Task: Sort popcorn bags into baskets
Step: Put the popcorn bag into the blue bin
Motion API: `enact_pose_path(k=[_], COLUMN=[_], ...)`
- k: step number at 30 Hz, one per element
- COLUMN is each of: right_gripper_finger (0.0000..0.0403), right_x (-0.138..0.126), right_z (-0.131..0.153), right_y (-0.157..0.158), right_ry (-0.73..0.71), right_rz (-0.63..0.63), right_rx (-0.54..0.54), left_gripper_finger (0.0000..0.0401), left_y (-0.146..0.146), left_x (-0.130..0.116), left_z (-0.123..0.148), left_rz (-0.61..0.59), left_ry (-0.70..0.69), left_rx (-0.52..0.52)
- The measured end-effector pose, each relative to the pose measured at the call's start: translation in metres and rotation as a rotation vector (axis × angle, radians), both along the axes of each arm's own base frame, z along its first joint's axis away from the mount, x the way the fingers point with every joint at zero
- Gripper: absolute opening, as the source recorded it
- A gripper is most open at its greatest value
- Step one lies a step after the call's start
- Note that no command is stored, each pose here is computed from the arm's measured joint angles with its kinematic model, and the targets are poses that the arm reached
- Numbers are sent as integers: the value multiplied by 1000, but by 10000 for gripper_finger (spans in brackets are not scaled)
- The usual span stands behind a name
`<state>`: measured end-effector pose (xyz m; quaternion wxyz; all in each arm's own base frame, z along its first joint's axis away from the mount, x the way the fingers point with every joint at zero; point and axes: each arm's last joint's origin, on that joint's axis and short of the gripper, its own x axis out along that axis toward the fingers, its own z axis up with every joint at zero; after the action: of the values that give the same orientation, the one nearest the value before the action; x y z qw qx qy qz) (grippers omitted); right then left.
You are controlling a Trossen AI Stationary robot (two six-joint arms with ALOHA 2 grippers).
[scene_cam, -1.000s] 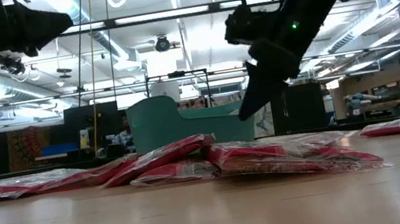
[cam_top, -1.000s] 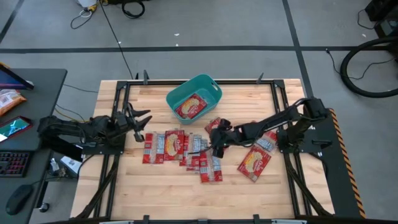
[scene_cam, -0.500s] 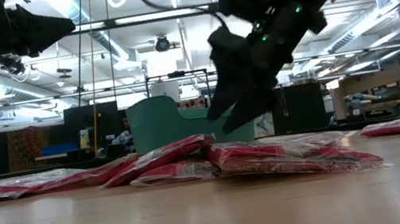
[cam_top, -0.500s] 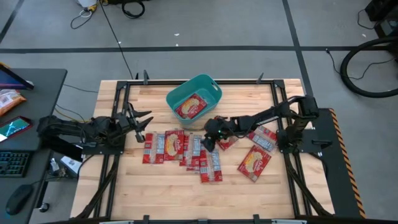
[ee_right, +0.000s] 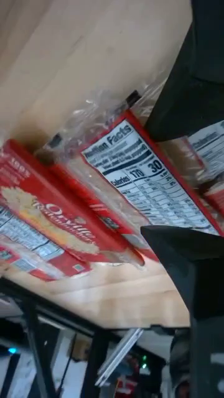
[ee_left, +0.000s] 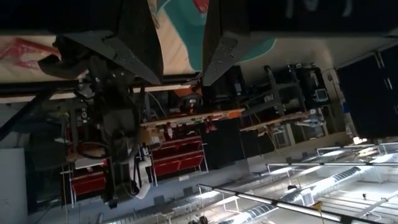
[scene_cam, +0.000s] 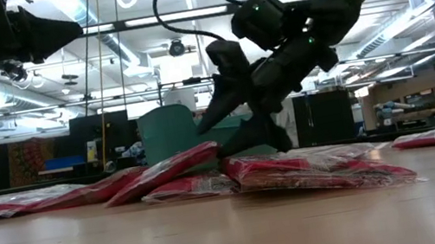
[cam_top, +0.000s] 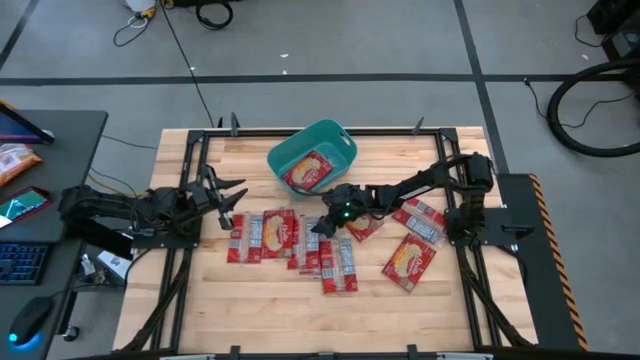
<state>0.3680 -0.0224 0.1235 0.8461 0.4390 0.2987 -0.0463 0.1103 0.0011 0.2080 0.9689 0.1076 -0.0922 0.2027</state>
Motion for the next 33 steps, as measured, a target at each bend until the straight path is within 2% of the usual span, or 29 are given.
enact_pose_path(k=[6,10,22,28,33], right_gripper_finger=[207,177,11,8,5], right_x=[4,5,3,-2,-7], right_z=[-21,-21,-20,5,36], right_y=[-1,-2,-2,0,4], right_ry=[27,12,19,-23,-85], right_rz=[-14,-40,-25,-21,-32], right_rx=[26,-41,-115,-146,-244], left_gripper_finger=[119,119,119,119,119], left_y=[0,0,0,0,0], left_x=[1,1,1,1,1], left_z=[0,0,-1,-1,-1], left_rz=[0,0,0,0,-2], left_ry=[2,2,7,7,3], left_rx=[0,0,1,1,-9])
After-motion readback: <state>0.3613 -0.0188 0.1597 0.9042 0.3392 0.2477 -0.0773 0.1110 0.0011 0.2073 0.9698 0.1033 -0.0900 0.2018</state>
